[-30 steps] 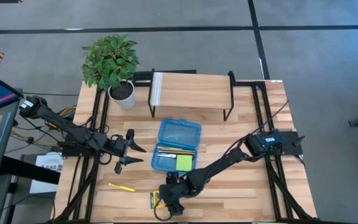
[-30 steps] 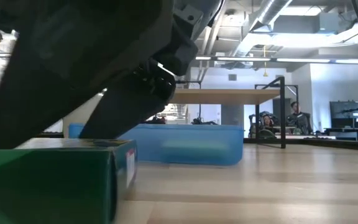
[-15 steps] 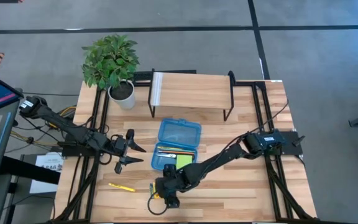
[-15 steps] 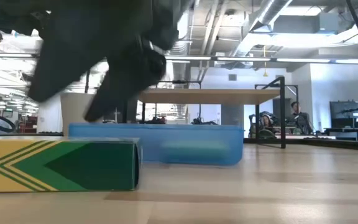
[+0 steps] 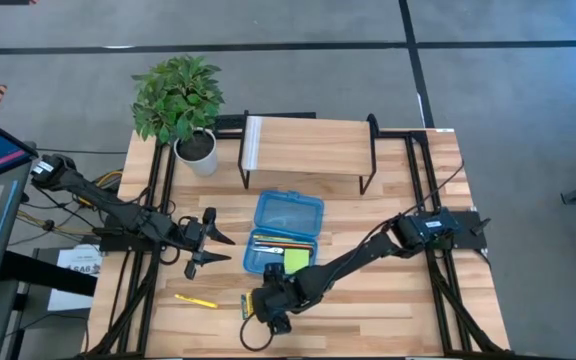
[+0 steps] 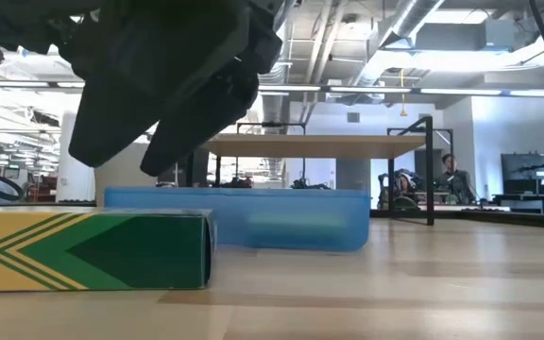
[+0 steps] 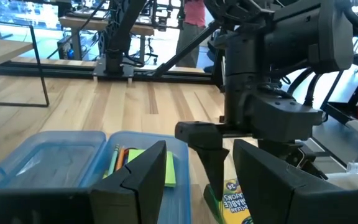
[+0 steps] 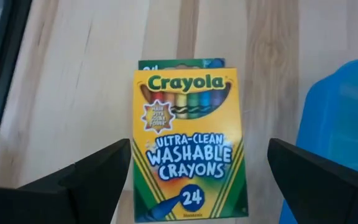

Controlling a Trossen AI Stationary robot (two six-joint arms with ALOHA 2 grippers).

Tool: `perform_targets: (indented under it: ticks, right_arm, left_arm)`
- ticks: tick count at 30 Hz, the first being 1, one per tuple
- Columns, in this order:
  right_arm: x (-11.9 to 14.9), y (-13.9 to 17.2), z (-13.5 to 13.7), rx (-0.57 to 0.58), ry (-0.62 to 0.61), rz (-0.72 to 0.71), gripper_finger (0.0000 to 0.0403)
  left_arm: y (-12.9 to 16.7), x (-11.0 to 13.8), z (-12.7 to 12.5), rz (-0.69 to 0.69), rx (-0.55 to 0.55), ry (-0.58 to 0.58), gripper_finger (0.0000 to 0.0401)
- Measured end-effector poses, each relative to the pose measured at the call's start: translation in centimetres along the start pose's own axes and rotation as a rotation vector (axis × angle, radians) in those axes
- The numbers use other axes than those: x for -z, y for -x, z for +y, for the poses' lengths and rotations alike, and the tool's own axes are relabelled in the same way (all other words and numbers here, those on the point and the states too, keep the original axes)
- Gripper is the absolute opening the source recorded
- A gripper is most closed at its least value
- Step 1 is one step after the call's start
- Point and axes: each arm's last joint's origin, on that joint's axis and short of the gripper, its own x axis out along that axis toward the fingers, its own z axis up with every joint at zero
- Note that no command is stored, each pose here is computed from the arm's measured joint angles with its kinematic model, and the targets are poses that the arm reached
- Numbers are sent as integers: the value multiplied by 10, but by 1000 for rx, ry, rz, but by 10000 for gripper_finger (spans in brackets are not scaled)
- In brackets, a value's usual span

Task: Pack school essentials
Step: Put the yellow crayon box into the blue supply box

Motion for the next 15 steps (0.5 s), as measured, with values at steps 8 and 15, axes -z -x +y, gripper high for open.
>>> perform_targets:
  ticks: [8,15]
  right_arm:
    - [2,-2,1,-28,-2,1,400]
    - [13,-25,-2,-10,1,63,400]
  left_arm:
    - [0,0,0,4,-1,0,174]
    - [0,0,0,4,0,1,174]
